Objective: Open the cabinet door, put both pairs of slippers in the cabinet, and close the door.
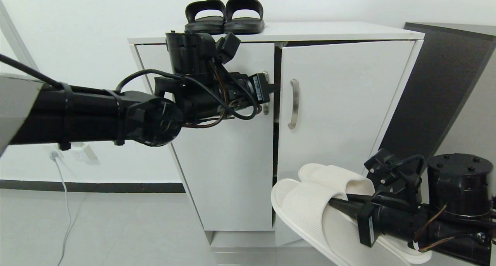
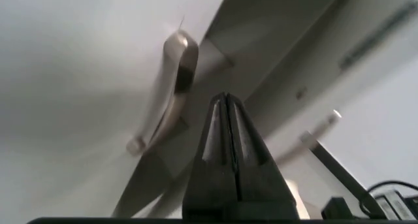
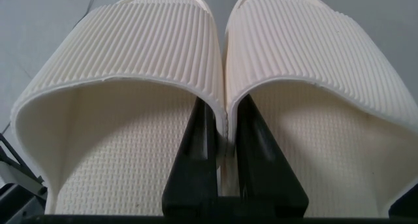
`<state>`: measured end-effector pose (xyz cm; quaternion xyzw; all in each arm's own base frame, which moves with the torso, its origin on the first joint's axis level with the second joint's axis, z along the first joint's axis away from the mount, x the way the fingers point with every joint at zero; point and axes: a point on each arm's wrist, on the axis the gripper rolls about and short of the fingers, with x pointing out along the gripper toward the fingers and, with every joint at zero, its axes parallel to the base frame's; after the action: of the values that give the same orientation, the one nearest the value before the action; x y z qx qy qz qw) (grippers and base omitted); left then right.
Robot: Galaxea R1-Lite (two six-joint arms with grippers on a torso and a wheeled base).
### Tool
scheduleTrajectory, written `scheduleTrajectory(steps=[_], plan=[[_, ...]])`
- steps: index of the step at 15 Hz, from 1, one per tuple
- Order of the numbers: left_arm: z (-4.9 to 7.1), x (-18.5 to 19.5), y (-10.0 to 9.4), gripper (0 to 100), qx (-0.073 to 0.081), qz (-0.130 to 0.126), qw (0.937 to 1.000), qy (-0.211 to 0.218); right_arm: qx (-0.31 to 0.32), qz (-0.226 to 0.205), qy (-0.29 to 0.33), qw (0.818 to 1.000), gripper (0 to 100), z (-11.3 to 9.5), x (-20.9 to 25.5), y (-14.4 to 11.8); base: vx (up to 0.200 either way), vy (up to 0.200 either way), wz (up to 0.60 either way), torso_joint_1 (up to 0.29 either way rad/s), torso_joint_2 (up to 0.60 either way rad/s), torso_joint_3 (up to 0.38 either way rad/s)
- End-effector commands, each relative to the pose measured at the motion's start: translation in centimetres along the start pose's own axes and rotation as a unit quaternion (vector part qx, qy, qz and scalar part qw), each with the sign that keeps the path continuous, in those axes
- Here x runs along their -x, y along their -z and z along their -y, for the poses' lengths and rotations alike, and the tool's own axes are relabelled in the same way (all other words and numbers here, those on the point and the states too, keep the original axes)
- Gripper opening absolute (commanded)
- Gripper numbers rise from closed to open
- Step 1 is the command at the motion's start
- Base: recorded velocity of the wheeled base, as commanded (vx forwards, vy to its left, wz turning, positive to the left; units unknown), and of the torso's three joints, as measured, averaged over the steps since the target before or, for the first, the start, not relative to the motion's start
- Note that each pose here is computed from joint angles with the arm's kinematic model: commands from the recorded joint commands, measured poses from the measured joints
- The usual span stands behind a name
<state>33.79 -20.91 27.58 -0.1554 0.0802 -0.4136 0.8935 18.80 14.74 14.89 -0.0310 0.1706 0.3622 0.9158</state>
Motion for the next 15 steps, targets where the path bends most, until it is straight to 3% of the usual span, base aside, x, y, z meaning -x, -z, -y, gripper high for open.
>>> scheduleTrajectory(steps=[1,4,5,10,13,15], plan=[[-0.9,-1.6,1.0,0,0.004,-0.010,0.9999,0.000,0.001,0.001,-0.002,1.000,0,-0.1,0.1,0.0,0.000,0.000,0.00,0.000,0.00,0.000],[-1.2,-2.5,1.3,0,0.005,-0.009,0.9999,0.002,0.001,0.001,-0.003,1.000,0,-0.2,0.0,0.0,0.000,0.000,0.00,0.000,0.00,0.000],[-1.2,-2.5,1.1,0,0.017,-0.006,0.9998,0.001,0.001,-0.003,-0.005,1.000,0,-0.2,0.0,0.1,0.000,0.000,0.00,0.000,0.00,0.000],[-1.2,-2.6,1.4,0,0.024,-0.008,0.9997,0.001,0.003,-0.012,-0.013,1.000,0,-0.6,0.2,0.3,-0.200,0.000,0.00,0.001,0.00,0.000],[0.3,-3.6,2.4,0,0.025,-0.021,0.9993,0.021,0.006,-0.012,-0.019,1.000,0,-1.0,0.4,0.2,-0.200,0.000,0.00,-0.002,0.00,0.004],[3.1,-4.5,3.5,0,0.020,-0.024,0.9979,0.057,0.007,-0.009,-0.023,1.000,0,-1.2,0.6,0.2,-0.200,0.000,0.00,0.007,0.00,0.000]])
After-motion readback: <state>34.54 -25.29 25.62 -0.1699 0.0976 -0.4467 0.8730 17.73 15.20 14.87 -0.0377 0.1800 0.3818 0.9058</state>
